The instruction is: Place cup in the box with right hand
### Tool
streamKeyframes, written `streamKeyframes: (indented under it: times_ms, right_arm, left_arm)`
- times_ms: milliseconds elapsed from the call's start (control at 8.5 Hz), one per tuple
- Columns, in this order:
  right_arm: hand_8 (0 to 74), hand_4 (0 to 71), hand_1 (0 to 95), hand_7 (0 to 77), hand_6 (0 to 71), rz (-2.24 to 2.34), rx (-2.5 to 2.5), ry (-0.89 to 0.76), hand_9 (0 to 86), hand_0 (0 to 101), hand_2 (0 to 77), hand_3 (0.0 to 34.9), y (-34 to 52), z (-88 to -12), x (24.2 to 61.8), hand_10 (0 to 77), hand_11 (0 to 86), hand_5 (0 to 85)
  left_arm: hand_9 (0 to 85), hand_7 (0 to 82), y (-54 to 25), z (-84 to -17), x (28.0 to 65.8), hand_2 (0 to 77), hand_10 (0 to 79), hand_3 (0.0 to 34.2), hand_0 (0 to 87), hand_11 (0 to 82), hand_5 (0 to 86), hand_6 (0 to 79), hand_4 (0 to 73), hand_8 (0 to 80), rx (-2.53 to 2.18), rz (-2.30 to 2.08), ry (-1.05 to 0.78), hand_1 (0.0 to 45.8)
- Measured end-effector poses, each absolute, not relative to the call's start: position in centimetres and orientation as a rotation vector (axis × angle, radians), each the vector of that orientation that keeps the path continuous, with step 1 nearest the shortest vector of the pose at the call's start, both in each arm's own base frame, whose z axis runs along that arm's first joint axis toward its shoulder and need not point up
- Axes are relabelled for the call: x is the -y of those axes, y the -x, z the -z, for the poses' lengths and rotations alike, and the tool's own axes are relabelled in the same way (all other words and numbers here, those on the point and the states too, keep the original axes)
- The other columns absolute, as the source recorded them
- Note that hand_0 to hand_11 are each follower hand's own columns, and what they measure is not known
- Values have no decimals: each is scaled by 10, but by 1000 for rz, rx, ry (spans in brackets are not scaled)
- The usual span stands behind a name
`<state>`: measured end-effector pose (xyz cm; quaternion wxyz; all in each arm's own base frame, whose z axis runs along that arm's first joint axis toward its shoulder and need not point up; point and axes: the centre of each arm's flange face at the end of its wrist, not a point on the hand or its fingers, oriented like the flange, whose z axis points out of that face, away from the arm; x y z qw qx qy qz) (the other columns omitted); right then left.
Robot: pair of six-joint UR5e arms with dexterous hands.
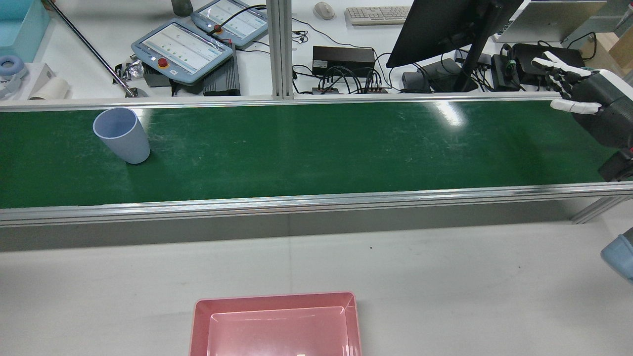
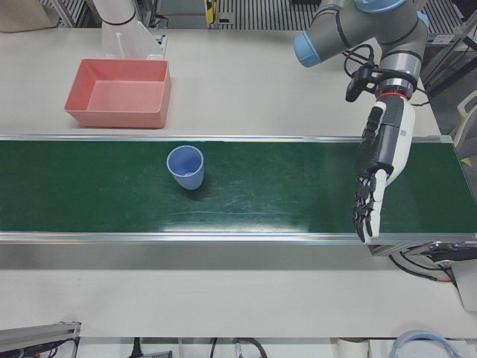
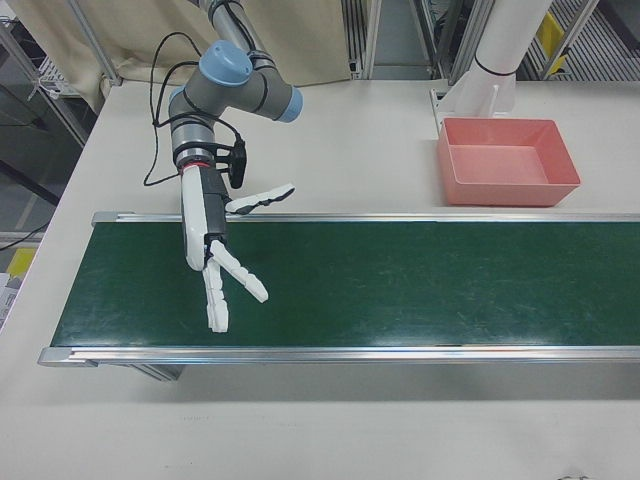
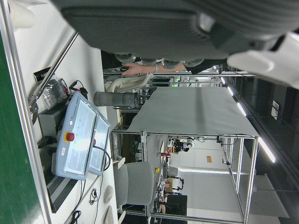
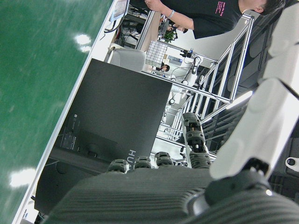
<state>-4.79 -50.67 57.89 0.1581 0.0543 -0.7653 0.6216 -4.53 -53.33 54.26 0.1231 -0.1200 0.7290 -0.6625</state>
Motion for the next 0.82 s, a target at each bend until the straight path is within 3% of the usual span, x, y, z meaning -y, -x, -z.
streamKeyframes:
  times_ms: [118,235,353,471,588,706,824]
  right_arm:
    - [5,16,44,65,22,-1778,2188,-154,44,449,71,20,48,-579,506,11,33,38]
    - [5,16,44,65,22,-1777,2187,-154,44,449,71,20,49,-579,506,11,33,38]
    - [5,16,115,65,22,-1776,2185,-150,44,426,60,12,50,-580,506,11,33,38]
    - [5,16,49,65,22,-1774,2181,-147,44,424,98,13,53,-581,506,11,33,38]
    - [5,16,16,49,22,-1772,2175,-143,44,449,22,12,56,-582,505,11,33,38]
    - [5,27,93,55,5,-1769,2170,-139,44,441,16,23,59,-583,505,11,33,38]
    - [5,27,87,55,22,-1766,2165,-134,44,432,87,24,62,-584,505,11,33,38]
  left_arm:
    - [0,5,45,-543,533,5,0,0,0,0,5,5,11,0,-2127,1933,350,5]
    - [0,5,45,-543,533,5,0,0,0,0,5,5,11,0,-2127,1932,350,5]
    - [0,5,45,-543,533,5,0,0,0,0,0,5,11,0,-2126,1932,350,5]
    - [0,5,45,-543,533,5,0,0,0,0,0,5,11,0,-2126,1932,350,5]
    - [0,5,45,-543,533,5,0,0,0,0,5,0,11,0,-2126,1933,350,5]
    - [0,5,45,-543,533,5,0,0,1,0,5,5,11,0,-2126,1933,350,5]
    - [0,5,45,-543,533,5,0,0,0,0,5,0,11,0,-2126,1933,350,5]
